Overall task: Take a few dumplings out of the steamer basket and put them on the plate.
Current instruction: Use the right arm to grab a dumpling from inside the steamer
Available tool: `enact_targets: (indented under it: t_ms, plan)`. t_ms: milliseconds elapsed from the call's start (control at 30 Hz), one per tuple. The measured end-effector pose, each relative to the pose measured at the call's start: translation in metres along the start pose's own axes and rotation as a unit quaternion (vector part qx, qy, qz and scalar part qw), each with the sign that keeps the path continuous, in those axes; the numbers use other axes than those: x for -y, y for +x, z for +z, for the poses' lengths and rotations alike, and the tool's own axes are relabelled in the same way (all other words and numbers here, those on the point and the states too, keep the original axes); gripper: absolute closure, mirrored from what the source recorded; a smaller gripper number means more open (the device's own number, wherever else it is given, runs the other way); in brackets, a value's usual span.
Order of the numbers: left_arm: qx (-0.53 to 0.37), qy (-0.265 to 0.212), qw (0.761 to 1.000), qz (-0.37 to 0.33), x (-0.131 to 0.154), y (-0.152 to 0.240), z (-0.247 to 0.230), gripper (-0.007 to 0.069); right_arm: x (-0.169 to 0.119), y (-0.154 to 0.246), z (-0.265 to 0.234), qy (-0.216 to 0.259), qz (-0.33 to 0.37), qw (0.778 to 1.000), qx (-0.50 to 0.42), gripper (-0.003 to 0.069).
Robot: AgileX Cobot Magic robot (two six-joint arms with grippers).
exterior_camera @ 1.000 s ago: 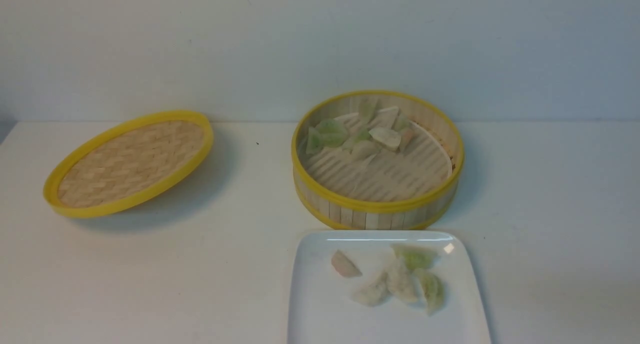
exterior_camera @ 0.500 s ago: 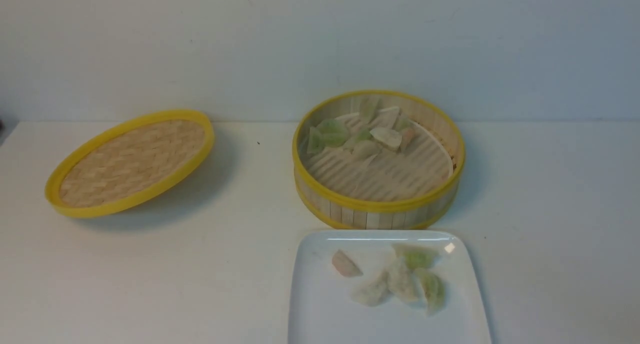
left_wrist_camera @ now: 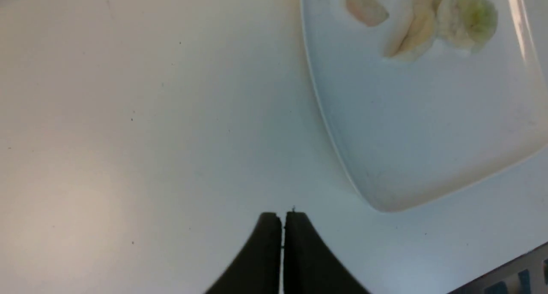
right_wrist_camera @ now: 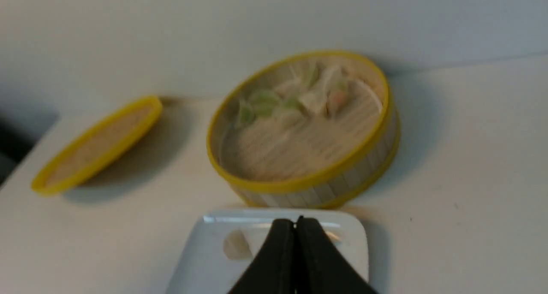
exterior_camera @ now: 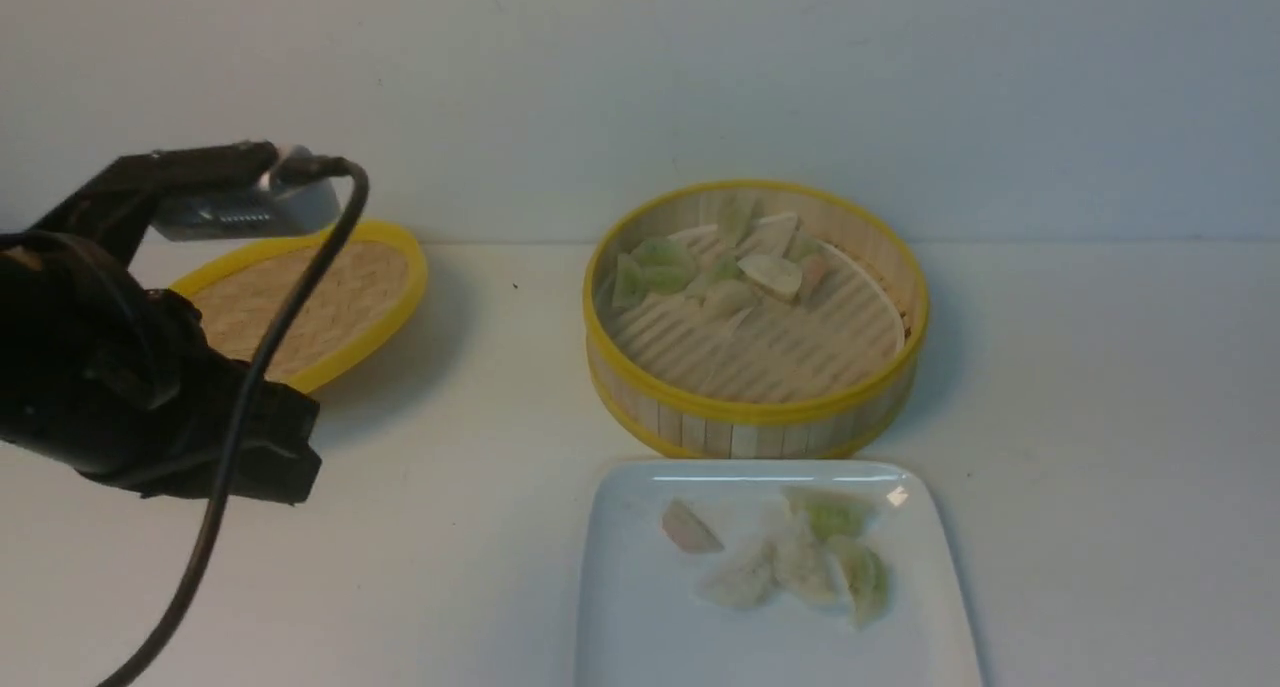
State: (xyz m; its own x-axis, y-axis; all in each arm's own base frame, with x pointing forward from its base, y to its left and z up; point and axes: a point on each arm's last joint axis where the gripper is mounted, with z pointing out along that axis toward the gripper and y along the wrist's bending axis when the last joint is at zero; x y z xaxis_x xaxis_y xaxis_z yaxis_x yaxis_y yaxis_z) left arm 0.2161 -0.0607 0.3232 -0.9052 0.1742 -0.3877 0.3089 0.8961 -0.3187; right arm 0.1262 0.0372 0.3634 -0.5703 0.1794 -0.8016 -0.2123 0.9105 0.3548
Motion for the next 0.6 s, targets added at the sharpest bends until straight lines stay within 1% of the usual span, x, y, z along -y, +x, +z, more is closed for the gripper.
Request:
enact_targets:
  t_ms: [133,267,367,400,467,600]
  plan:
    - [-0.011,0.011,0.999,0.031,0.014,0.002,0.005,0.0631,0.003,-0.049,0.05,-0.002,-0.025,0.996,-0.086,0.0673]
    - [-0.02,0.021,0.998,0.053,0.025,0.004,0.008,0.0631,0.001,-0.084,0.102,-0.012,-0.047,0.99,-0.13,0.0673]
    - [-0.025,0.027,0.998,0.059,0.03,0.005,0.009,0.0631,-0.007,-0.1,0.142,-0.021,-0.074,0.985,-0.154,0.0673]
    - [-0.026,0.027,0.998,0.059,0.031,0.005,0.009,0.0631,-0.008,-0.1,0.145,-0.021,-0.078,0.984,-0.157,0.0673]
    - [-0.03,0.031,0.998,0.052,0.032,0.007,0.008,0.0631,-0.015,-0.107,0.18,-0.026,-0.099,0.978,-0.182,0.0671]
    - [-0.018,0.03,0.998,0.052,0.035,0.012,-0.002,0.0631,-0.019,-0.11,0.222,-0.032,-0.108,0.972,-0.205,0.0669]
